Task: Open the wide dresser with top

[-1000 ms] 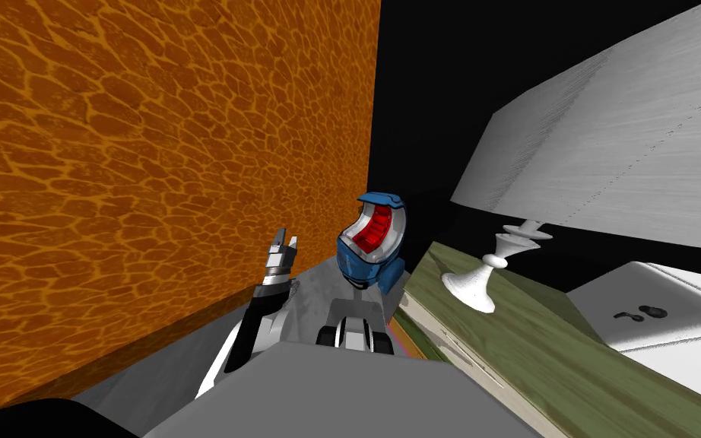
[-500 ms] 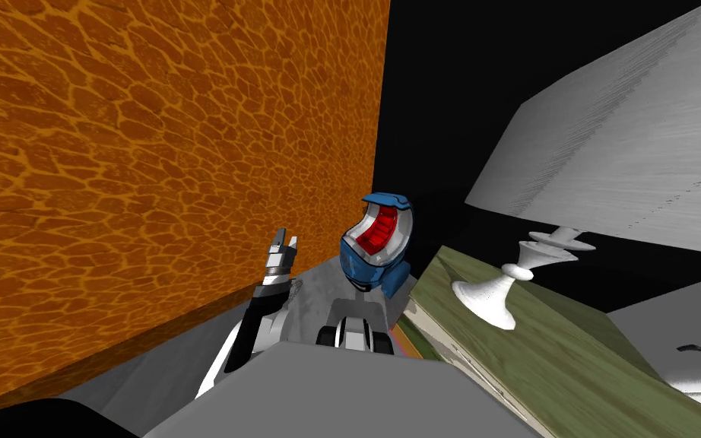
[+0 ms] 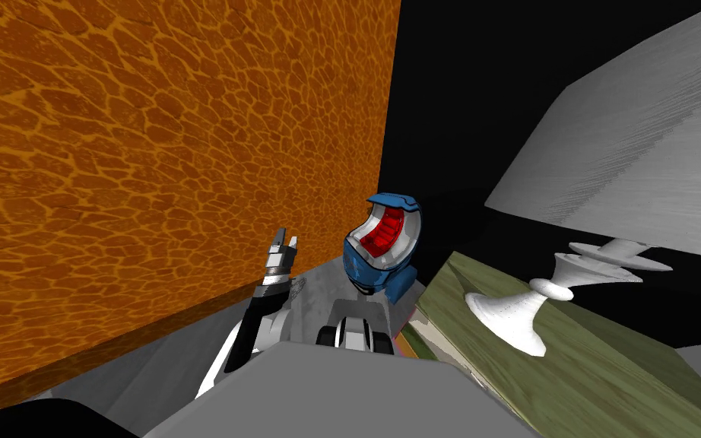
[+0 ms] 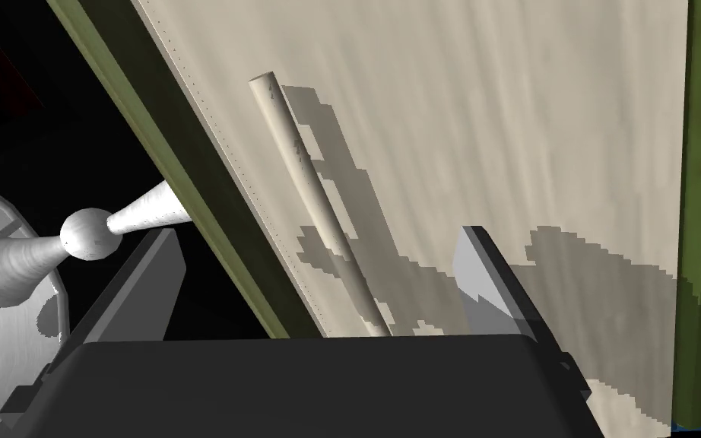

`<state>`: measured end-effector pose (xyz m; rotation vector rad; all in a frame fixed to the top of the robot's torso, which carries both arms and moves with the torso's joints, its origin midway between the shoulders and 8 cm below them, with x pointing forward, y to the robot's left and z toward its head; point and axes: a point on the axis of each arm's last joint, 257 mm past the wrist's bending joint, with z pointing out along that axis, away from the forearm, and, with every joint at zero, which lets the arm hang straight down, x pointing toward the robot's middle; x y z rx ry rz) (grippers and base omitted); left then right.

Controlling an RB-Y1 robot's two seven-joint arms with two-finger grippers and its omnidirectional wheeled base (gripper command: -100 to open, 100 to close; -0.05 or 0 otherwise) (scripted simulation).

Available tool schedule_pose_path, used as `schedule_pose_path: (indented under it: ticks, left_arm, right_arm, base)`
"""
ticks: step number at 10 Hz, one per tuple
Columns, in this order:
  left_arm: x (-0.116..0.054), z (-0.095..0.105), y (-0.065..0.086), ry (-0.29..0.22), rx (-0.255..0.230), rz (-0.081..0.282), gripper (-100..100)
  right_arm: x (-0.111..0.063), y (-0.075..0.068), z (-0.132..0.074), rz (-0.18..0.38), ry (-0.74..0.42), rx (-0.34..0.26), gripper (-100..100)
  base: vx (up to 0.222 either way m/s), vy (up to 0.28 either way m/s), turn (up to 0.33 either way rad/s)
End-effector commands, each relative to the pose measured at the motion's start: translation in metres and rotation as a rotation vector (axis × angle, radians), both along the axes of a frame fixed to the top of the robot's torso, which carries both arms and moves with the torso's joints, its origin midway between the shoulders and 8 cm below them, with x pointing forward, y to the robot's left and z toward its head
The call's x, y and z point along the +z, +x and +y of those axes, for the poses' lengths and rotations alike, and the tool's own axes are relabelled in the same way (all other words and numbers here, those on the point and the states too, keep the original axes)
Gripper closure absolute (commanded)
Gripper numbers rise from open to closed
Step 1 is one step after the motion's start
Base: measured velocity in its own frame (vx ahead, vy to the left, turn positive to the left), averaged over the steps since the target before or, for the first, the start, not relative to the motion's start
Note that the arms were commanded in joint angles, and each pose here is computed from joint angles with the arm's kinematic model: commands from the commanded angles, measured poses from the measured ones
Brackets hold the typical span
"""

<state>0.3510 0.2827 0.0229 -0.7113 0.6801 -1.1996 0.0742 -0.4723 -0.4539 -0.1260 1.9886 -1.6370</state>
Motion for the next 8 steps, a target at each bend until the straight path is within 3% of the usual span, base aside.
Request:
schedule_pose_path:
  ticks: [1, 6, 7, 8]
  left_arm:
    - [0.0, 0.0, 0.0, 0.0, 0.0, 0.0, 0]
    - [0.0, 0.0, 0.0, 0.0, 0.0, 0.0, 0]
    - [0.0, 0.0, 0.0, 0.0, 0.0, 0.0, 0]
    - [0.0, 0.0, 0.0, 0.0, 0.0, 0.0, 0]
  right_arm:
    - [0.003, -0.007, 0.004, 0.035, -0.05, 0.029, -100]
    - [0.007, -0.015, 0.015, 0.085, -0.122, 0.085, -100]
    - [0.007, -0.014, 0.015, 0.081, -0.115, 0.079, -100]
    - [0.007, -0.007, -0.001, 0.085, -0.119, 0.057, -100]
  base:
    - [0.029, -0.008, 0.093]
    - [0.036, -0.014, 0.081]
    - [0.01, -0.006, 0.01]
    - [-0.054, 0.014, 0.134]
